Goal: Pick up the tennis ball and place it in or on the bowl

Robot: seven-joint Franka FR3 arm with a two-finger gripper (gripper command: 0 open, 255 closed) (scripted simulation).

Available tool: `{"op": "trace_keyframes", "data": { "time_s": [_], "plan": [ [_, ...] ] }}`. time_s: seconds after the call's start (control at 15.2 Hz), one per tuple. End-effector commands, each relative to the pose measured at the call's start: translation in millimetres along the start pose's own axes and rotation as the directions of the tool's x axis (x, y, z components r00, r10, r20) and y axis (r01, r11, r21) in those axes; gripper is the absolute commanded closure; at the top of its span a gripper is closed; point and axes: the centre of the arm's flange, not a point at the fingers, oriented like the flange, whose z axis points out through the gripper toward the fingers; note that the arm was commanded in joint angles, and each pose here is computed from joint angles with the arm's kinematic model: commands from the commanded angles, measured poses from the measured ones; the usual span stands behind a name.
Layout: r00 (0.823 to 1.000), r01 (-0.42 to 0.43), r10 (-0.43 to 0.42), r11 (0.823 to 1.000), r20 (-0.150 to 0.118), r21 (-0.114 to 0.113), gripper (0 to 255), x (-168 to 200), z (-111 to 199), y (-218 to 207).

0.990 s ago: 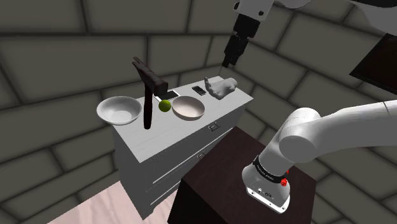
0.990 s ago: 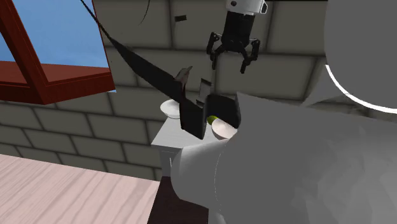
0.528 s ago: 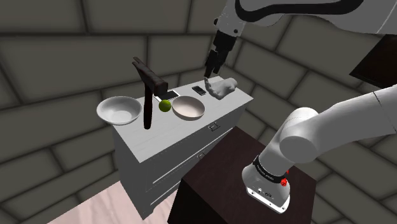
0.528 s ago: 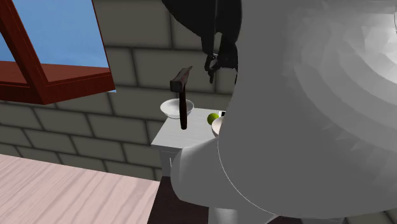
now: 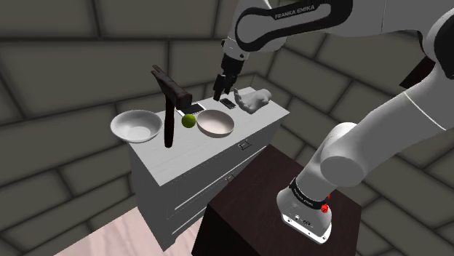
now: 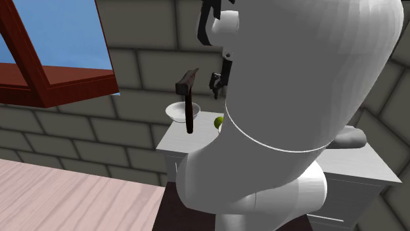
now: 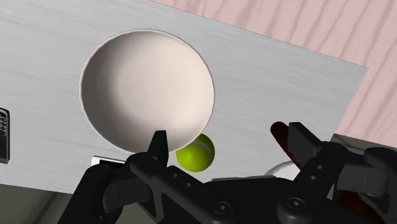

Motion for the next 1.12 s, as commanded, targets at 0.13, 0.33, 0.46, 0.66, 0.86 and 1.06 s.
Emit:
{"op": "trace_keyframes", "data": {
  "time_s": [0.13,0.33,0.46,0.66,0.86,1.06],
  "plan": [
    [1.0,0.028,-0.028,0.999,-0.004,-0.014,0,34,41,4],
    [0.999,0.049,-0.049,0.998,-0.005,-0.025,0,59,72,7],
    [0.998,0.063,-0.063,0.998,-0.005,-0.032,0,75,92,9],
    [0.996,0.084,-0.084,0.996,-0.006,-0.042,0,99,123,11],
    [0.994,0.104,-0.105,0.993,-0.007,-0.052,0,124,153,13],
    [0.994,0.108,-0.108,0.993,-0.007,-0.054,0,128,169,14]
  ]
}}
